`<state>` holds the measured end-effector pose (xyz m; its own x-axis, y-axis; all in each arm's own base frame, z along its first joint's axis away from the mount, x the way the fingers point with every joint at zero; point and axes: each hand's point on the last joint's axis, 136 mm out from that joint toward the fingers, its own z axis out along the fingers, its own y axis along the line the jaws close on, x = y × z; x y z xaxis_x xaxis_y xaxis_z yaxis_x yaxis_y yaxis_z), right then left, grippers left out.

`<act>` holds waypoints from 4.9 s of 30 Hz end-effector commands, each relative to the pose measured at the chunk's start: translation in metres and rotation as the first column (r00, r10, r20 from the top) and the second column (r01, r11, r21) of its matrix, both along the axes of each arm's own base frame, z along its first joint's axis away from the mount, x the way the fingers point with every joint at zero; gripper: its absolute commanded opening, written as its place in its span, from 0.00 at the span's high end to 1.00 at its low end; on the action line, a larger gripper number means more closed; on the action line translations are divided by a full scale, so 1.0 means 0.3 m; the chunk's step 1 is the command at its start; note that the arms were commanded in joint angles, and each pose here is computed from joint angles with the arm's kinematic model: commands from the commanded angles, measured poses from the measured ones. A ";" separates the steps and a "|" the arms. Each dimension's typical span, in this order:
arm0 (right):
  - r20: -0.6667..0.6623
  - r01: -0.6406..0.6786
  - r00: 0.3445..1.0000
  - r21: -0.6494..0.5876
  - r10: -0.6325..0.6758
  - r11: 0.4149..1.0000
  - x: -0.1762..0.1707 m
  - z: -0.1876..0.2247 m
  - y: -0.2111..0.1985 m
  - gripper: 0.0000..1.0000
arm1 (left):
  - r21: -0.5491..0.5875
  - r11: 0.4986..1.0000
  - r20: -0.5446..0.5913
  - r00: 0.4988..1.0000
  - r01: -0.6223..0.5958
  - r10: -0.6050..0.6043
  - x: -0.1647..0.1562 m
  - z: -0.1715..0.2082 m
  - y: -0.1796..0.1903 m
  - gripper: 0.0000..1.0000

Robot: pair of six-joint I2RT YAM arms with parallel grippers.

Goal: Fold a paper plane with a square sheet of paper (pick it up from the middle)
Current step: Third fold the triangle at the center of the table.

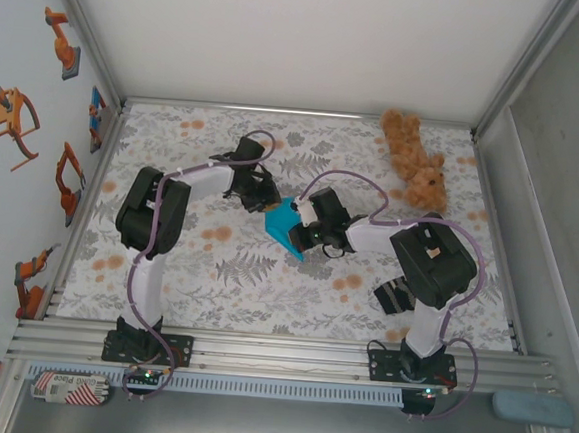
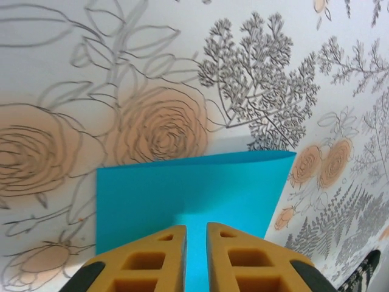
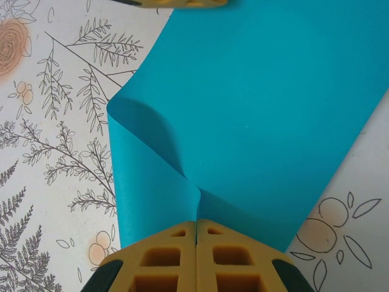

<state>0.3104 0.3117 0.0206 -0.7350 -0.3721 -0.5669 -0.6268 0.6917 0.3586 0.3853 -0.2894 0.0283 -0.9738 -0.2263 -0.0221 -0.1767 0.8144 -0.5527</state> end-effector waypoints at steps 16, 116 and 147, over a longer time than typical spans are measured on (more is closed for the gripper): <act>0.024 0.041 0.999 -0.018 -0.040 0.999 0.041 0.025 -0.012 1.00 | 0.101 0.994 -0.088 0.996 0.035 -0.026 -0.052 -0.118 0.040 0.92; -0.103 0.071 0.992 -0.077 -0.079 0.995 -0.010 -0.070 -0.046 1.00 | 0.056 0.995 -0.080 0.992 -0.089 0.093 -0.317 -0.051 -0.002 0.90; -0.112 0.070 0.991 -0.081 -0.079 0.994 -0.014 -0.082 -0.048 1.00 | 0.124 0.987 -0.112 0.987 -0.103 0.117 -0.337 -0.085 0.036 0.90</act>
<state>0.3162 0.3128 0.0190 -0.7728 -0.3358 -0.5385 -0.5786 0.7215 0.3803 0.2969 -0.2885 0.0140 -0.9469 -0.3205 0.0250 -0.2905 0.8201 -0.4929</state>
